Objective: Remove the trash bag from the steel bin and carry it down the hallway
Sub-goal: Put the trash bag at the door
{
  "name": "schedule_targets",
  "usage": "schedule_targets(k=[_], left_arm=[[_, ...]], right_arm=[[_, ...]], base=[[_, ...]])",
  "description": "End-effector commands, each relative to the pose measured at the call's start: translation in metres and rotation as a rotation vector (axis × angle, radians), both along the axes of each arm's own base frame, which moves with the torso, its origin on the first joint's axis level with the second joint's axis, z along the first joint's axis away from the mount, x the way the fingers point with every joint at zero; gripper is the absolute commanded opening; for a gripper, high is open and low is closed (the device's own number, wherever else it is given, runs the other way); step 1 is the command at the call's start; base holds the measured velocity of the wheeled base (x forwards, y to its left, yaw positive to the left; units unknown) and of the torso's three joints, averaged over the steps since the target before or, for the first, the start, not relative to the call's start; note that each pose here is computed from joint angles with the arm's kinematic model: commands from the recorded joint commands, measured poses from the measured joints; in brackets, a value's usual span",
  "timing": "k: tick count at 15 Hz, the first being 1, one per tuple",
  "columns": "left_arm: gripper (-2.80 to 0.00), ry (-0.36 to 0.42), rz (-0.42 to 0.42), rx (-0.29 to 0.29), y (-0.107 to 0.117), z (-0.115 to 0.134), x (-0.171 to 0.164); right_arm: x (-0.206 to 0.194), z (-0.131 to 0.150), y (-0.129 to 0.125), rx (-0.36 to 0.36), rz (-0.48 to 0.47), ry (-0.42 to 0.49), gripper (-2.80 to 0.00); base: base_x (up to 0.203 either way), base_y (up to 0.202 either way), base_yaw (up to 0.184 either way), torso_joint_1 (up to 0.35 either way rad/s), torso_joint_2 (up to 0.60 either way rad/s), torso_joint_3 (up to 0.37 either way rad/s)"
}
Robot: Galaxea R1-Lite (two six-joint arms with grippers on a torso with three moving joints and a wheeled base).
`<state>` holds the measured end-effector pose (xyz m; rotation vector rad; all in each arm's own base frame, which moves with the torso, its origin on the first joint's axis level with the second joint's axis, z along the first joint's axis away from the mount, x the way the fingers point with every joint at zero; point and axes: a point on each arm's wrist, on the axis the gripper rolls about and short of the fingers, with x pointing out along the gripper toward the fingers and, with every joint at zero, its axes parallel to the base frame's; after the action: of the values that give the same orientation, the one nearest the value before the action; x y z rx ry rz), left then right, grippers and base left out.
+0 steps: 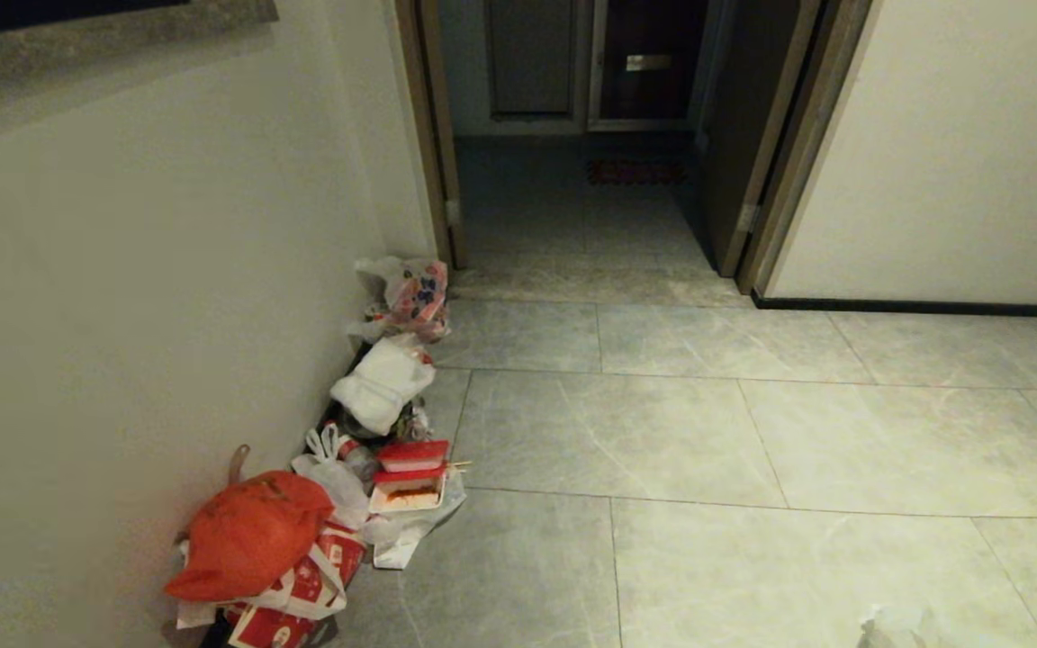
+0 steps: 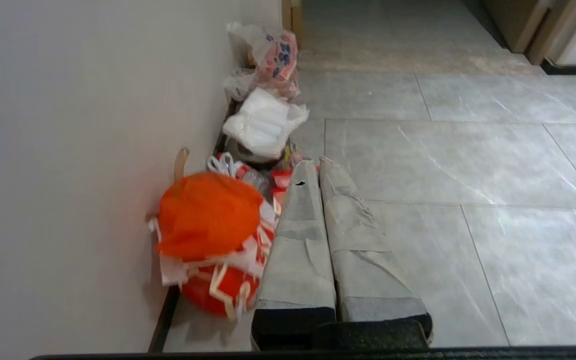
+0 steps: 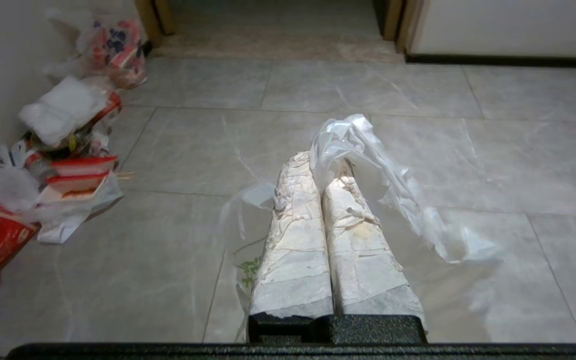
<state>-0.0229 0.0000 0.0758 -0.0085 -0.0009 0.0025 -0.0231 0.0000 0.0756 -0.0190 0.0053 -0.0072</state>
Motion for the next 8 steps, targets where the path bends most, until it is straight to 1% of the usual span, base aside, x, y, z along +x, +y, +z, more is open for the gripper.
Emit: schedule_targets(k=[1,8], left_arm=[[-2.80,-0.001,0.001,-0.001,0.0000,0.0003,0.0001],[-2.80,0.000,0.000,-0.001,0.0000,0.0001,0.0000]], right_arm=[[-0.0001,0.0000,0.0000,-0.001,0.000,0.001,-2.80],[-0.0001,0.0000,0.0000,0.001,0.000,0.001,-2.80]], base=[[0.195,0.000,-0.001,0.002,0.00,0.003],[0.191,0.000,0.000,0.003,0.00,0.003]])
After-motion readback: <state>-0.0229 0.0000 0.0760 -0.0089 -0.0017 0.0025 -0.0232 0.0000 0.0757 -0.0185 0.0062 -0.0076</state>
